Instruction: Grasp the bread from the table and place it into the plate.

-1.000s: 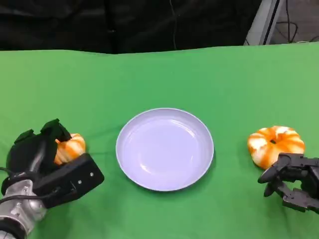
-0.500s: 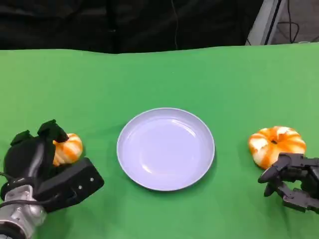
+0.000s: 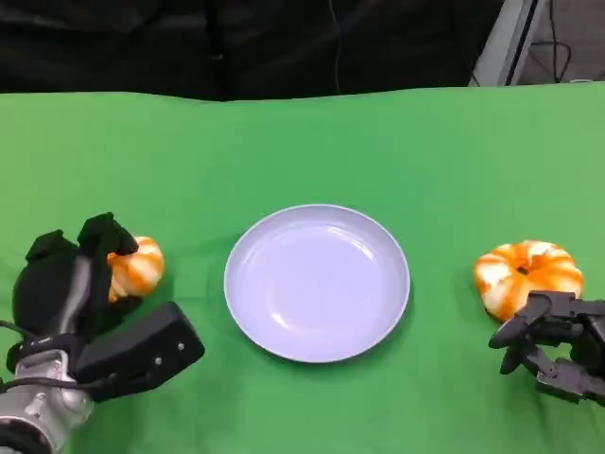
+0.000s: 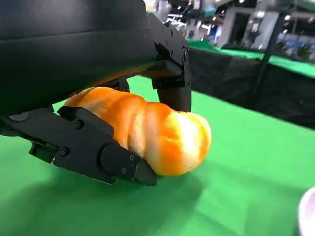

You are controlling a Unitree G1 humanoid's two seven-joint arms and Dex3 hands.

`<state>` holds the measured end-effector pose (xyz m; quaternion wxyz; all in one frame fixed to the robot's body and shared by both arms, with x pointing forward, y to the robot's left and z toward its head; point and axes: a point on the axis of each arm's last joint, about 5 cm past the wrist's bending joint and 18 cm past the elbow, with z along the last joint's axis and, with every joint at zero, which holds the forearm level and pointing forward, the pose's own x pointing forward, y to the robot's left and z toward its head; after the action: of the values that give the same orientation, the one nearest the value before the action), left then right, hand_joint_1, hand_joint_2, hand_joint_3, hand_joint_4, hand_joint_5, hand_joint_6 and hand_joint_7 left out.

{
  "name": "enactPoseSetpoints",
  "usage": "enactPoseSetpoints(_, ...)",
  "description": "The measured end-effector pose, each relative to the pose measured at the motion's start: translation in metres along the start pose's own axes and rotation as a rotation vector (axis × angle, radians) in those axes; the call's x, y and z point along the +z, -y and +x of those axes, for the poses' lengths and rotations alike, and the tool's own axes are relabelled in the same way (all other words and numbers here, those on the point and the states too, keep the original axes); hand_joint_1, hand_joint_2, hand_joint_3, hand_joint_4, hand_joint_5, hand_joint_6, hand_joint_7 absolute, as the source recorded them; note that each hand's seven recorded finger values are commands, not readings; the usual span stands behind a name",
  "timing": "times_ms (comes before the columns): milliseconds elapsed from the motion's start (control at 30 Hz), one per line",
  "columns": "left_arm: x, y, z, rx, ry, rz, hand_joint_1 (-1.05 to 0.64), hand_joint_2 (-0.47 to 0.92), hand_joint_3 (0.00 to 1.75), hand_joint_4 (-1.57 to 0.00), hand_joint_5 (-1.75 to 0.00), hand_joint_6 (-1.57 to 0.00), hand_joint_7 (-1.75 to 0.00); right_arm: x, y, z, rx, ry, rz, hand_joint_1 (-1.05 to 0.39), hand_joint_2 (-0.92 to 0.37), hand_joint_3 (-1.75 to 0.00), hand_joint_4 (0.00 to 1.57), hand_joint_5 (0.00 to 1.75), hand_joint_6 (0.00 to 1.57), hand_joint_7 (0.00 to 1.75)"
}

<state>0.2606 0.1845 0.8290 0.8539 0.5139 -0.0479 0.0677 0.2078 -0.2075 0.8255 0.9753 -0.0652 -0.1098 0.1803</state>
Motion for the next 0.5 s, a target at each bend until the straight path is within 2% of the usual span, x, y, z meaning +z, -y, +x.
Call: enactPoseSetpoints(500,0.014,-0.006,0.01,0.079,0.101,-0.055,-0.03,0.92,0.25,-0.47,-1.75,-0.52,-1.5,0.0,0.0,0.0,0.0,-0.005,0.003,0.05,-0.82,-0.64,0.88,1.36,0.95,0.92)
